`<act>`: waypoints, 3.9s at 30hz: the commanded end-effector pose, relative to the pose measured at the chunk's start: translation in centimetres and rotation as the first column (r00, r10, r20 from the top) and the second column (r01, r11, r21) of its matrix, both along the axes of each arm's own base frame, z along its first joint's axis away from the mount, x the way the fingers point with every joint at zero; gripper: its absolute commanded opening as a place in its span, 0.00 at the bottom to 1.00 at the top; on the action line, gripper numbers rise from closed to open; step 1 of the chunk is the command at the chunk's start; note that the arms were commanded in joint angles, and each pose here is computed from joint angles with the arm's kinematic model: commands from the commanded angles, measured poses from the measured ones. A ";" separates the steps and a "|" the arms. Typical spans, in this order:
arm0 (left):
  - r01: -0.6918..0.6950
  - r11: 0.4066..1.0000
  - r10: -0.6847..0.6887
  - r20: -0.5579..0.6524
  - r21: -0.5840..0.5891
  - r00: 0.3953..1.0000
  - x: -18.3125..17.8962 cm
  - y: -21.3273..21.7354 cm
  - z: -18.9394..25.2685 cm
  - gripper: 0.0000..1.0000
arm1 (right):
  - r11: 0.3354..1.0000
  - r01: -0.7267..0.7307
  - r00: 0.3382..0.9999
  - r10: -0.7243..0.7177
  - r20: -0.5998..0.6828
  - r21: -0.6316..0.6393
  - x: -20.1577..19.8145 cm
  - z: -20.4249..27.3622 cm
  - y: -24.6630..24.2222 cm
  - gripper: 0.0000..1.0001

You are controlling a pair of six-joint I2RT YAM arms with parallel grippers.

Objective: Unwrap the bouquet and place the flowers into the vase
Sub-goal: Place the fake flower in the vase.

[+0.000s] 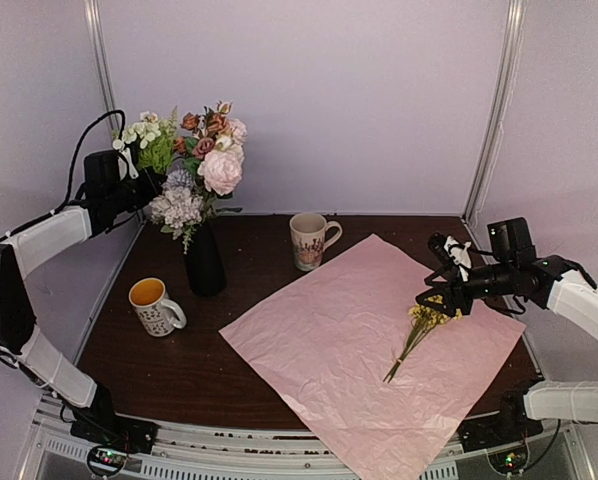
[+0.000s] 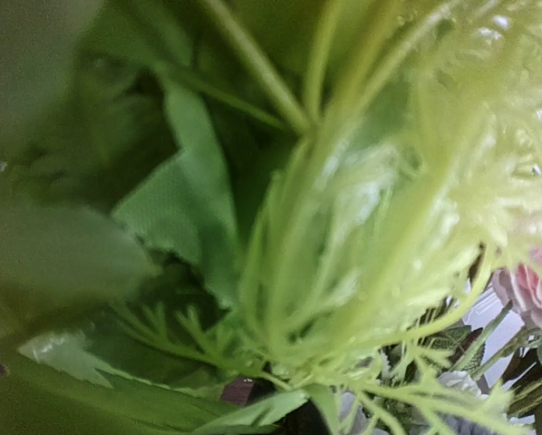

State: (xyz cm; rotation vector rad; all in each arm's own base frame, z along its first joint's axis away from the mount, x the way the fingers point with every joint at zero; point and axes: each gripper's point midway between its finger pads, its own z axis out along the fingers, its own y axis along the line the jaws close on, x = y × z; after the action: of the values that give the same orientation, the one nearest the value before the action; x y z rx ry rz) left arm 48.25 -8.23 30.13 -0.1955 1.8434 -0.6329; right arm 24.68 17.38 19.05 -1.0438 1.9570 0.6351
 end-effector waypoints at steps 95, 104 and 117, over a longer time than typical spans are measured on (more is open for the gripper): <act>0.073 0.994 -0.082 0.116 0.081 0.990 -3.1 -2.2 1.3 0.07 | 1.000 -0.005 1.000 0.005 -0.017 -0.022 0.7 -0.4 0.0 0.59; 0.056 0.996 -0.062 0.081 0.073 0.995 -3.8 -1.8 -0.8 0.00 | 1.000 -0.018 1.000 0.018 -0.021 -0.016 0.7 -0.5 0.2 0.59; 0.094 0.994 -0.094 0.001 0.061 0.996 -5.1 -2.2 -4.6 0.00 | 1.000 -0.025 0.999 0.024 -0.021 -0.013 0.5 -0.3 0.3 0.59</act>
State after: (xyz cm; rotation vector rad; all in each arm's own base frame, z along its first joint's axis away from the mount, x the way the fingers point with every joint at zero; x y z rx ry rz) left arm 43.71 -10.01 25.26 -0.0908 1.8814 -0.6226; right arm 24.95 17.52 17.28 -1.0680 2.0140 0.6568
